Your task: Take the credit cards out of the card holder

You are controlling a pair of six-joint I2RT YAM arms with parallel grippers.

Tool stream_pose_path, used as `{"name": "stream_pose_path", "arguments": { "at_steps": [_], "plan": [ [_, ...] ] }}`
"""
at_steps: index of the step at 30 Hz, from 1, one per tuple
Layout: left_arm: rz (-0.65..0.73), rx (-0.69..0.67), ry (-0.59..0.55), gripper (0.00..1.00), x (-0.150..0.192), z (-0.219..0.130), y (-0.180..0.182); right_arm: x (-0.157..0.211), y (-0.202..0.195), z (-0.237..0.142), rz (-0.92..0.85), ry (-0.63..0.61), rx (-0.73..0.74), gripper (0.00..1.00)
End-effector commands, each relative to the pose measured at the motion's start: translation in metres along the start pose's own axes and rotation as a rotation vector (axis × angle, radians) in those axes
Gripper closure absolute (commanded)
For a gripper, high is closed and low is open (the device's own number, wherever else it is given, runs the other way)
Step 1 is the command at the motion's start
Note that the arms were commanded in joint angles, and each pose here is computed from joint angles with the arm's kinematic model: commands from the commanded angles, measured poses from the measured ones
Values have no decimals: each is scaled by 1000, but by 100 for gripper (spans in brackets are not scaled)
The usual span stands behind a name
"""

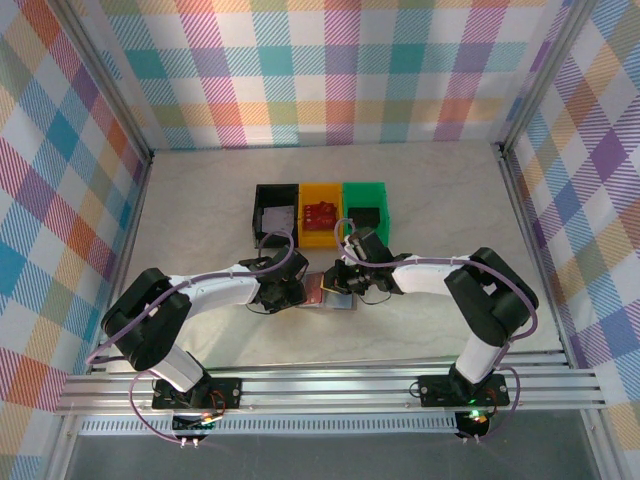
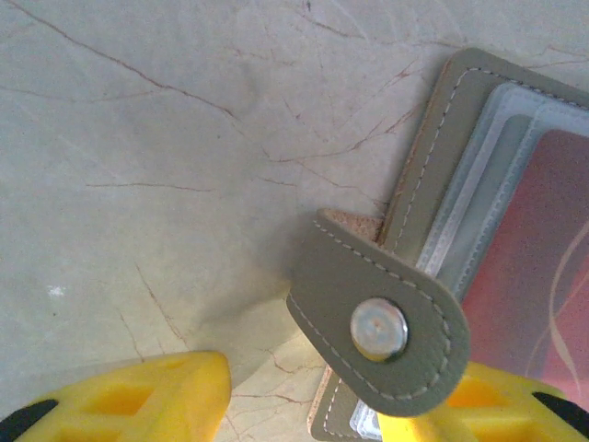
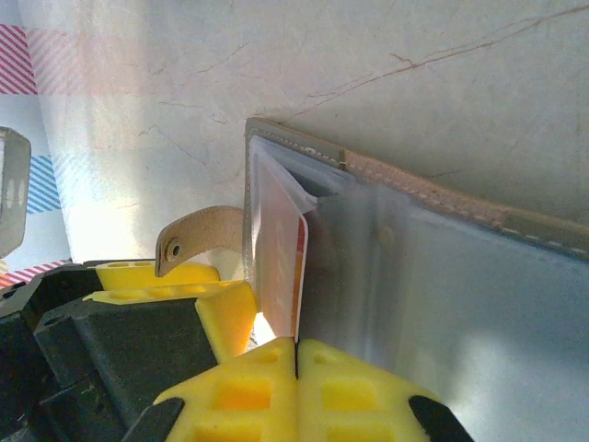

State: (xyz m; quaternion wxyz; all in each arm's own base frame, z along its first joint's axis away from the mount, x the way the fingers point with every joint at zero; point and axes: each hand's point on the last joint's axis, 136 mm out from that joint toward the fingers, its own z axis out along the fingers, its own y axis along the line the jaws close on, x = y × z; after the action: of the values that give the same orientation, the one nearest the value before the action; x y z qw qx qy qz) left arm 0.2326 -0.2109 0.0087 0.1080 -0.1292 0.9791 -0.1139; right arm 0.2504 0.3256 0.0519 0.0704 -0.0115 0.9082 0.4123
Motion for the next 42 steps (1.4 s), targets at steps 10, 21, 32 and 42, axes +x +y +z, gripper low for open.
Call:
{"name": "stream_pose_path", "arguments": {
  "at_steps": [10, 21, 32, 42],
  "plan": [
    [11, 17, 180, 51, 47, 41, 3, 3, -4, -9, -21, -2, 36, 100],
    [7, 19, 188, 51, 48, 43, 3, 0, -6, -17, -22, -21, 38, 100],
    [-1, 24, 192, 51, 50, 44, 3, -1, -8, -25, -24, -33, 42, 100],
    [3, 34, 189, 51, 49, 42, 0, -2, -16, -37, -13, -47, 45, 100]
  ]
}}
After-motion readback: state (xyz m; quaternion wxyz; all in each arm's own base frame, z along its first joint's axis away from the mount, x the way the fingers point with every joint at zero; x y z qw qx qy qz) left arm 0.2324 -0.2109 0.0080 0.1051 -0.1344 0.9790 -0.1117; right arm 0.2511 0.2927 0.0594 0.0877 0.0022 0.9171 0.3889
